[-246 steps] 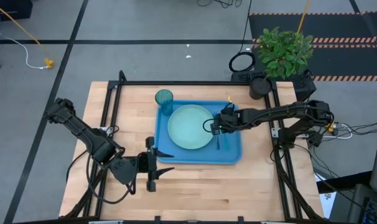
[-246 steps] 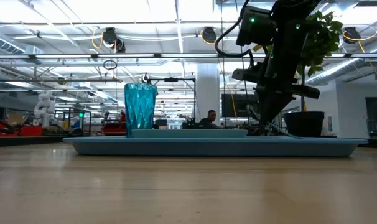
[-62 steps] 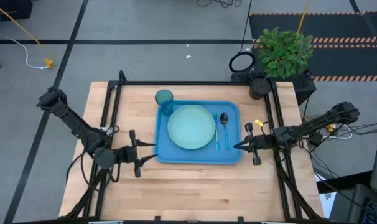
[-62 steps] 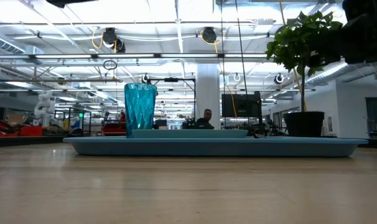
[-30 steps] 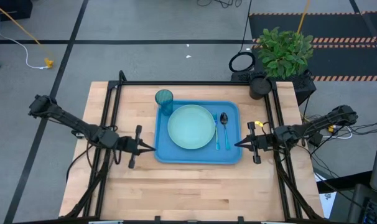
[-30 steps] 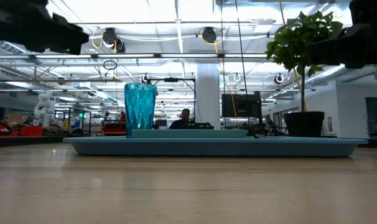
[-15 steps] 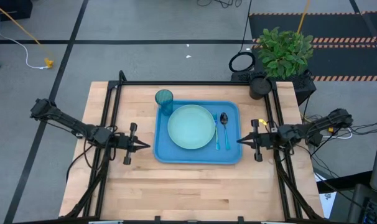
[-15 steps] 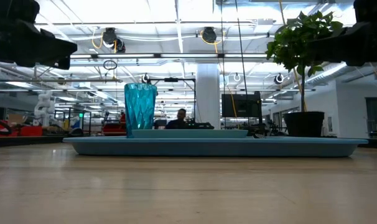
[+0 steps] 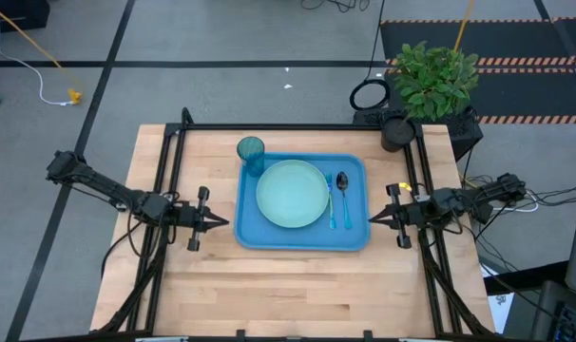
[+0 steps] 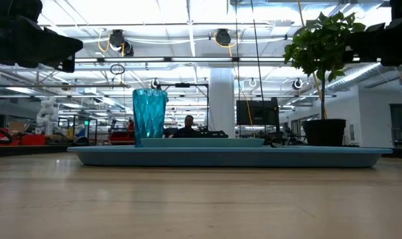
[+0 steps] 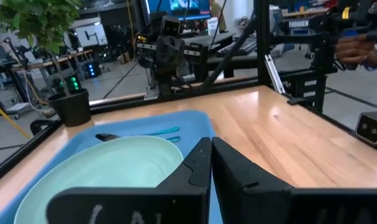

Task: Pick and place plate/cup/fork/spoon on tray
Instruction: Return to Home Position

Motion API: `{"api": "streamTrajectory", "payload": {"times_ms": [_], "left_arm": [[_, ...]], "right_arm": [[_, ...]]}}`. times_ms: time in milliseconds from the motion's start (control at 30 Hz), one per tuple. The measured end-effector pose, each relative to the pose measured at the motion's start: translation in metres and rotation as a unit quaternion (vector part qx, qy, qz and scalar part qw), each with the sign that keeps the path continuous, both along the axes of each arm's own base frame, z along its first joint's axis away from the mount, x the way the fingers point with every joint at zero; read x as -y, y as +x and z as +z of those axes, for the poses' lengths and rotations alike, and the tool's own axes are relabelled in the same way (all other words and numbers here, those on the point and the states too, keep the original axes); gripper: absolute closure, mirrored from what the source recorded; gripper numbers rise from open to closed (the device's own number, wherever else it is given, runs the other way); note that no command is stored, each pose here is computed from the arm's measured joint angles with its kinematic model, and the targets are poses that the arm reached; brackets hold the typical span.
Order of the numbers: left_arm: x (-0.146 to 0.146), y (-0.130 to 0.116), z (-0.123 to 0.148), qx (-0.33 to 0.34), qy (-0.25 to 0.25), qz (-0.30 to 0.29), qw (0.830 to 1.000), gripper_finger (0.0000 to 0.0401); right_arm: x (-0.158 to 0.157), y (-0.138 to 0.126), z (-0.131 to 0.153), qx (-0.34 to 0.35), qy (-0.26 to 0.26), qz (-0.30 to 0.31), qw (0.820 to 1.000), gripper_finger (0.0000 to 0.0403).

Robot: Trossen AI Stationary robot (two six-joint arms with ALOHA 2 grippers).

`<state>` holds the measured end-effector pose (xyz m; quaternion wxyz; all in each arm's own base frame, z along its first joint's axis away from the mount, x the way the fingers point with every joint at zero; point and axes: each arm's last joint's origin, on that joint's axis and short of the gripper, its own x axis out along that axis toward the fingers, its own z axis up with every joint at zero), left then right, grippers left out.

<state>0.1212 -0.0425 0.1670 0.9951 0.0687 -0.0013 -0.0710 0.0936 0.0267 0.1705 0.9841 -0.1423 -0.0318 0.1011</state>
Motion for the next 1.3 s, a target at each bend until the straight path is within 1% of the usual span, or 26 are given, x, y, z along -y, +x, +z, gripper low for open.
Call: {"api": "streamTrajectory", "payload": {"times_ms": [133, 233, 367, 433, 600, 700, 833, 967, 1067, 1200, 1300], "left_arm": [[0.0, 0.0, 0.001, 0.004, 0.005, -0.001, 1.0, 0.0389], [0.0, 0.0, 0.001, 0.004, 0.007, -0.008, 1.0, 0.0397], [0.0, 0.0, 0.001, 0.006, 0.008, -0.008, 1.0, 0.0388], [0.0, 0.0, 0.002, 0.011, 0.008, -0.008, 1.0, 0.0387], [0.0, 0.0, 0.003, 0.018, 0.013, -0.009, 1.0, 0.0397], [0.0, 0.0, 0.004, 0.022, 0.012, -0.009, 1.0, 0.039], [0.0, 0.0, 0.004, 0.024, 0.013, -0.009, 1.0, 0.0384], [0.001, 0.0, 0.004, 0.026, 0.026, -0.008, 0.999, 0.0392], [0.001, 0.0, 0.004, 0.028, 0.037, -0.008, 0.999, 0.0397], [0.001, 0.0, 0.005, 0.032, 0.05, -0.008, 0.998, 0.0387], [0.001, 0.0, 0.005, 0.033, 0.062, -0.008, 0.997, 0.0391]], "right_arm": [[-0.001, -0.001, -0.001, 0.0, -0.008, 0.023, 1.0, 0.0403], [0.0, 0.0, 0.0, 0.001, -0.006, 0.016, 1.0, 0.0403], [0.002, 0.0, -0.001, -0.001, -0.005, 0.018, 1.0, 0.0403], [0.003, 0.0, -0.002, -0.006, -0.009, 0.012, 1.0, 0.0403], [0.008, 0.002, -0.002, -0.006, -0.013, -0.015, 1.0, 0.0403], [0.011, 0.002, -0.002, -0.006, -0.012, -0.029, 0.999, 0.0403], [0.013, 0.002, -0.002, -0.006, -0.012, -0.022, 1.0, 0.0403], [0.018, 0.003, -0.002, -0.006, -0.014, -0.056, 0.998, 0.0403], [0.02, 0.003, -0.002, -0.01, -0.002, -0.068, 0.998, 0.0403], [0.021, 0.004, -0.004, -0.022, 0.02, -0.066, 0.997, 0.0403], [0.021, 0.005, -0.004, -0.03, 0.03, -0.066, 0.997, 0.0403]]}}
